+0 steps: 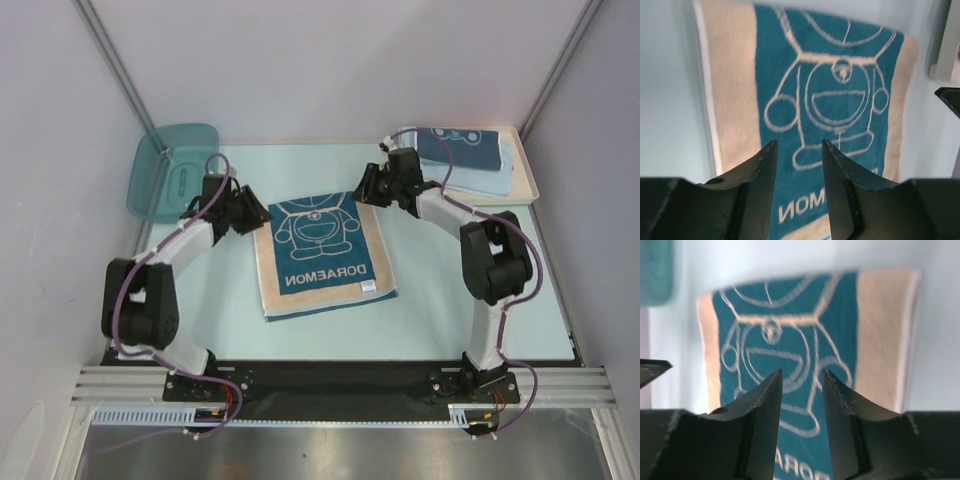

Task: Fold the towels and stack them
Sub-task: Fold the towel, then neatly place the folded towel into the bin

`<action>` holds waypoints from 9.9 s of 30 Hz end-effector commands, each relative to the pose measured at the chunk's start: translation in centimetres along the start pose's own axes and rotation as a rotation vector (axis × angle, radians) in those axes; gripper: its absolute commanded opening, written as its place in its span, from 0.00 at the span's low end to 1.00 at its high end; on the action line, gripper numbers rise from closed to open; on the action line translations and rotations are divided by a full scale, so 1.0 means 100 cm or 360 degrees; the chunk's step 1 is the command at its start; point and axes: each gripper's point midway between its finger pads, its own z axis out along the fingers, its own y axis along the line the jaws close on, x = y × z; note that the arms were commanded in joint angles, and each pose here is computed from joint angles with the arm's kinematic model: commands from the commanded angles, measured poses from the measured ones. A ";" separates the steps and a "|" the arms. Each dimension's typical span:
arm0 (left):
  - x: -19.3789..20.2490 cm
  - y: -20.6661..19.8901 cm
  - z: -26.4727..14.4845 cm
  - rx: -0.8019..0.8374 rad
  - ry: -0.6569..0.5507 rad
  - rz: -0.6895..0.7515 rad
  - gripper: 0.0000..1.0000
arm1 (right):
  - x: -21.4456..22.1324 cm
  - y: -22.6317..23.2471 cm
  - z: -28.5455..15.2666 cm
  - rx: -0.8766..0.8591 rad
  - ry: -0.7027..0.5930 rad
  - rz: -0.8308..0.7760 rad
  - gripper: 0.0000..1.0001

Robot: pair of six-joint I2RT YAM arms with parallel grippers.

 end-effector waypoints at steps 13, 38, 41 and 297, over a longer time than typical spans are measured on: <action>-0.068 0.025 0.097 -0.0058 -0.0063 -0.0003 0.37 | -0.042 -0.031 0.088 -0.0163 -0.0039 0.0112 0.38; -0.078 0.067 0.082 -0.0403 -0.0030 0.0046 0.52 | -0.070 -0.088 0.077 0.0210 -0.0083 -0.0070 0.44; -0.076 0.068 0.090 -0.0383 -0.0020 0.0040 0.54 | -0.068 -0.087 0.080 0.0217 -0.0074 -0.0094 0.45; 0.070 -0.007 -0.075 0.0194 -0.0159 0.0186 0.20 | 0.192 -0.096 -0.039 0.0677 0.0228 0.0135 0.35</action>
